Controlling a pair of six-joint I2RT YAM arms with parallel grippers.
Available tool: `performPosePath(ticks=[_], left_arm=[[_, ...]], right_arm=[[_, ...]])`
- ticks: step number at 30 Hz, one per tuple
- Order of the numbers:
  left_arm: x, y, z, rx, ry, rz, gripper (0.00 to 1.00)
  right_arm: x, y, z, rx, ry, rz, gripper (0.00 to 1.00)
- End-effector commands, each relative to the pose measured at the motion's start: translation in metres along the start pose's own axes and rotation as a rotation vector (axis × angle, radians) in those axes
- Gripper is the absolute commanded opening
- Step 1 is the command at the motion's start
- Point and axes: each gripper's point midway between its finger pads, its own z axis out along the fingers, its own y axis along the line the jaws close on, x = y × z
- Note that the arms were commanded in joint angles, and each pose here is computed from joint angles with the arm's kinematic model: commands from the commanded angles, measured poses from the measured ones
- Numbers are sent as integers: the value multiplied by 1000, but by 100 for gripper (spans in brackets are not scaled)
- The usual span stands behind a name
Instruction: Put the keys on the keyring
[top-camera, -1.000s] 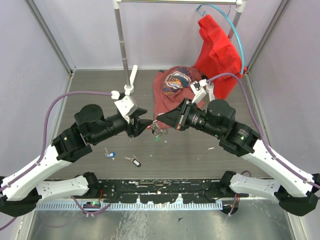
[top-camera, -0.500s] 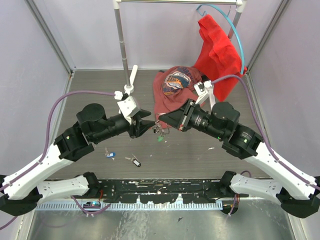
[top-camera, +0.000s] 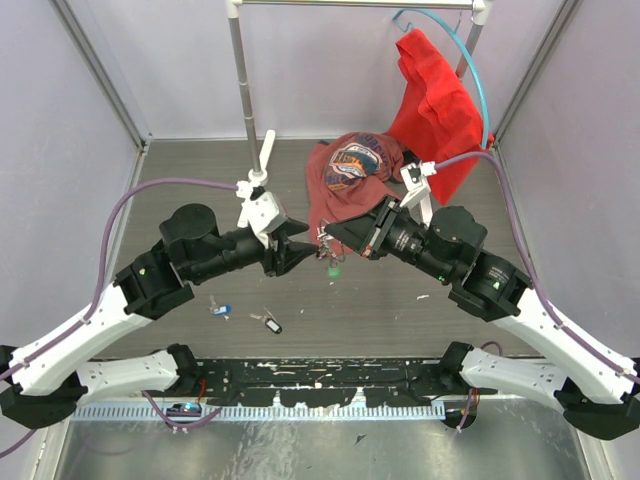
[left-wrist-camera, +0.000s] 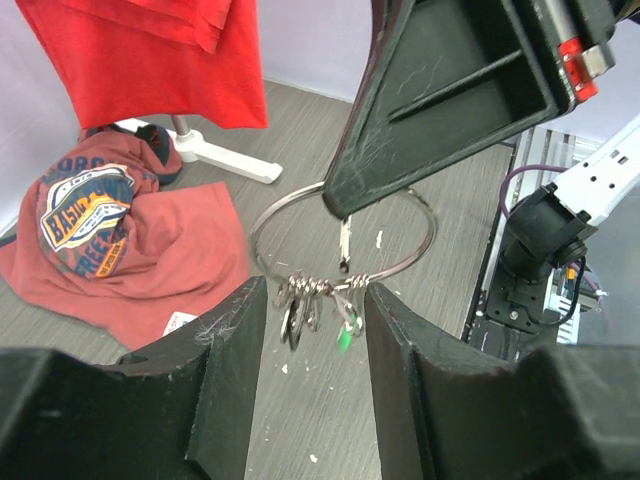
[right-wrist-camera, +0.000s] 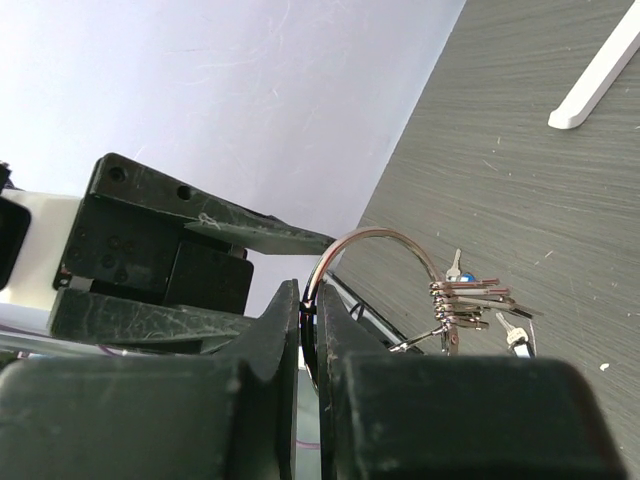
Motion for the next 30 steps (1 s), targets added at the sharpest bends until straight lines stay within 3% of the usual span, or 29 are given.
performPosePath(ticks=[1, 15, 18, 21, 25, 27, 30], left_arm=[[-31, -8, 1, 46, -88, 14, 51], [-34, -3, 10, 27, -99, 22, 33], [-35, -3, 11, 27, -99, 24, 21], [-35, -3, 12, 28, -98, 24, 1], [-35, -4, 10, 36, -90, 34, 0], [-34, -4, 10, 36, -84, 38, 0], [-33, -4, 10, 37, -80, 39, 0]], right_arm=[[-14, 23, -3, -82, -45, 3, 0], [-6, 26, 0, -94, 2, 5, 0], [-6, 26, 0, -94, 6, 6, 0], [-6, 26, 0, -95, 6, 5, 0], [-7, 26, -1, -89, 1, 13, 1], [-7, 26, -1, -86, 1, 22, 8], [-7, 27, 0, -82, 8, 30, 27]])
